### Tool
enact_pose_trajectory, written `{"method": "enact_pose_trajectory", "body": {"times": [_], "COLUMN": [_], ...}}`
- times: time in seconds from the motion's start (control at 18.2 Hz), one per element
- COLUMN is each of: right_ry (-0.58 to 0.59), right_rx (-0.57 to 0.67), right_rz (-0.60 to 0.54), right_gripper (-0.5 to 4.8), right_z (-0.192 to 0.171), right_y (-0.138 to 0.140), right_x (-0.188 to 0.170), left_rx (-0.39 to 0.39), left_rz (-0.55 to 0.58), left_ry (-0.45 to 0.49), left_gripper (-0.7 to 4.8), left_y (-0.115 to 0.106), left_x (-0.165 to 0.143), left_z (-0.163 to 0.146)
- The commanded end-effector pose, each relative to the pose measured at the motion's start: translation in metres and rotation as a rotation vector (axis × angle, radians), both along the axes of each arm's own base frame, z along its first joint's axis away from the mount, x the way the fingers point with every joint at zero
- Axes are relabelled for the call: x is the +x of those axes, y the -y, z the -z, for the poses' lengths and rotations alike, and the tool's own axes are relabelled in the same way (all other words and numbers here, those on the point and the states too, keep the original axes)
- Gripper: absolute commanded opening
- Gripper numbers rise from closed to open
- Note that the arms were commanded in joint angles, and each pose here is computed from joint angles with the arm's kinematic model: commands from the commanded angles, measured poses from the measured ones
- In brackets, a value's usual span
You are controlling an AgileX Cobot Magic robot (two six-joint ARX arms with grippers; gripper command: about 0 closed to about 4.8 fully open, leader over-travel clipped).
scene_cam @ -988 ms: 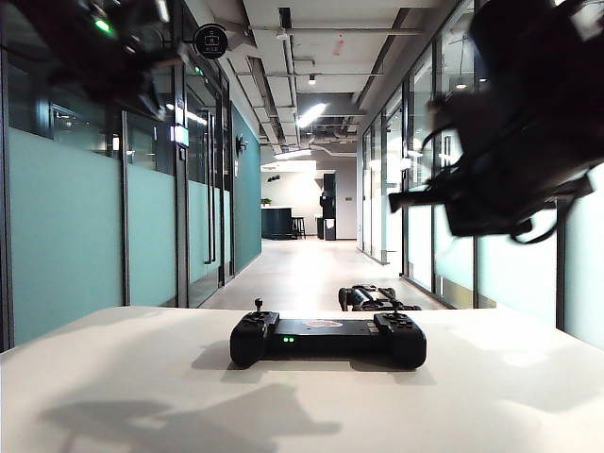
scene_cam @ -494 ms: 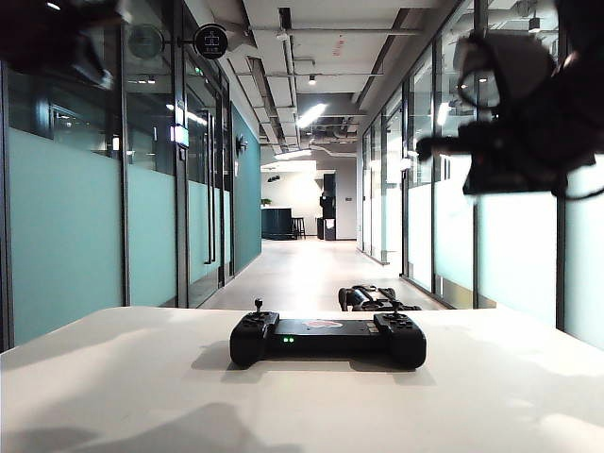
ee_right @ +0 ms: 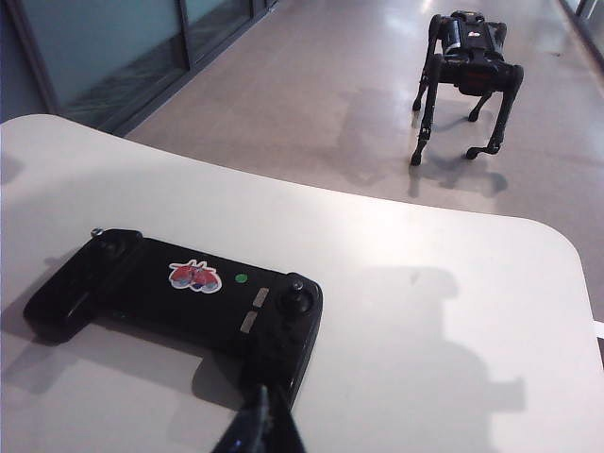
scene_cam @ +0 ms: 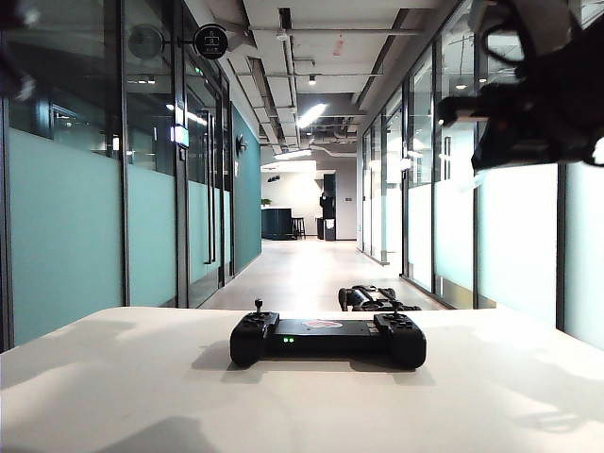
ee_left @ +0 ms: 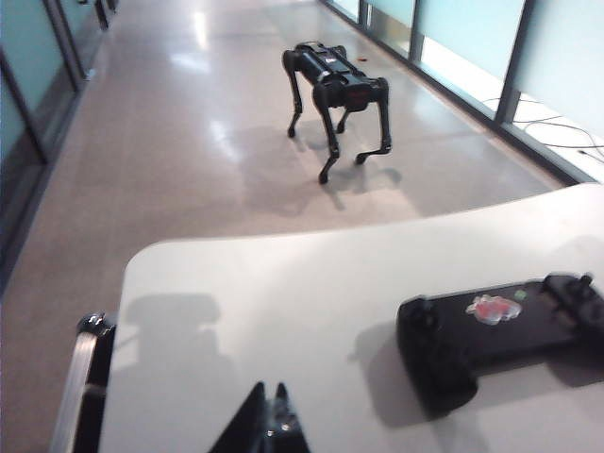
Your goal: Push the left joystick on the remote control sitting on the white table backward to make the robot dog back up in a straight line until it returns close to you.
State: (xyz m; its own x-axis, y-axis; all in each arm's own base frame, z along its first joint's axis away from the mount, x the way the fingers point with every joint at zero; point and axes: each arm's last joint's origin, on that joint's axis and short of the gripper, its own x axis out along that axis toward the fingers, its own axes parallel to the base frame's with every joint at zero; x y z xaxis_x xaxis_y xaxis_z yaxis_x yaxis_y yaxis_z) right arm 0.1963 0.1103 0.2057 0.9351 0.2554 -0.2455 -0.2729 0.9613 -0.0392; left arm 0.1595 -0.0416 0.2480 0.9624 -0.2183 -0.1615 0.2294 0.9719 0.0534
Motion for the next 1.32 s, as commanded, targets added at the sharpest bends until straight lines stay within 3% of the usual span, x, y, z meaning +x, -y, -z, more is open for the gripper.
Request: {"method": "enact_pose_trajectory", "body": {"times": [0.05, 0.27, 0.44, 0.6, 1.32], "right_ry": [0.026, 0.023, 0.039, 0.023, 0.023], "right_rx": [0.012, 0.012, 0.022, 0.016, 0.026], "right_rz": [-0.008, -0.015, -0.02, -0.03, -0.093], "right_gripper": [-0.06, -0.06, -0.06, -0.06, -0.06], "right_z": [-0.006, -0.007, -0.003, -0.004, 0.005], "right_y": [0.003, 0.011, 0.018, 0.023, 0.042], "right_x": [-0.006, -0.019, -0.031, -0.04, -0.074], "left_rx": [-0.009, -0.003, -0.017, -0.012, -0.012], "left_rz": [-0.016, -0.029, -0.032, -0.034, -0.035], "left_ry": [0.029, 0.014, -0.053, -0.09, -0.089], "left_gripper": [-0.06, -0.06, -0.05, -0.05, -0.05], "left_y": [-0.005, -0.011, -0.012, -0.012, -0.012], "left_x": [-0.018, -0.037, -0.042, -0.043, -0.043], "left_z": [0.018, 0.048, 0.056, 0.06, 0.06]}}
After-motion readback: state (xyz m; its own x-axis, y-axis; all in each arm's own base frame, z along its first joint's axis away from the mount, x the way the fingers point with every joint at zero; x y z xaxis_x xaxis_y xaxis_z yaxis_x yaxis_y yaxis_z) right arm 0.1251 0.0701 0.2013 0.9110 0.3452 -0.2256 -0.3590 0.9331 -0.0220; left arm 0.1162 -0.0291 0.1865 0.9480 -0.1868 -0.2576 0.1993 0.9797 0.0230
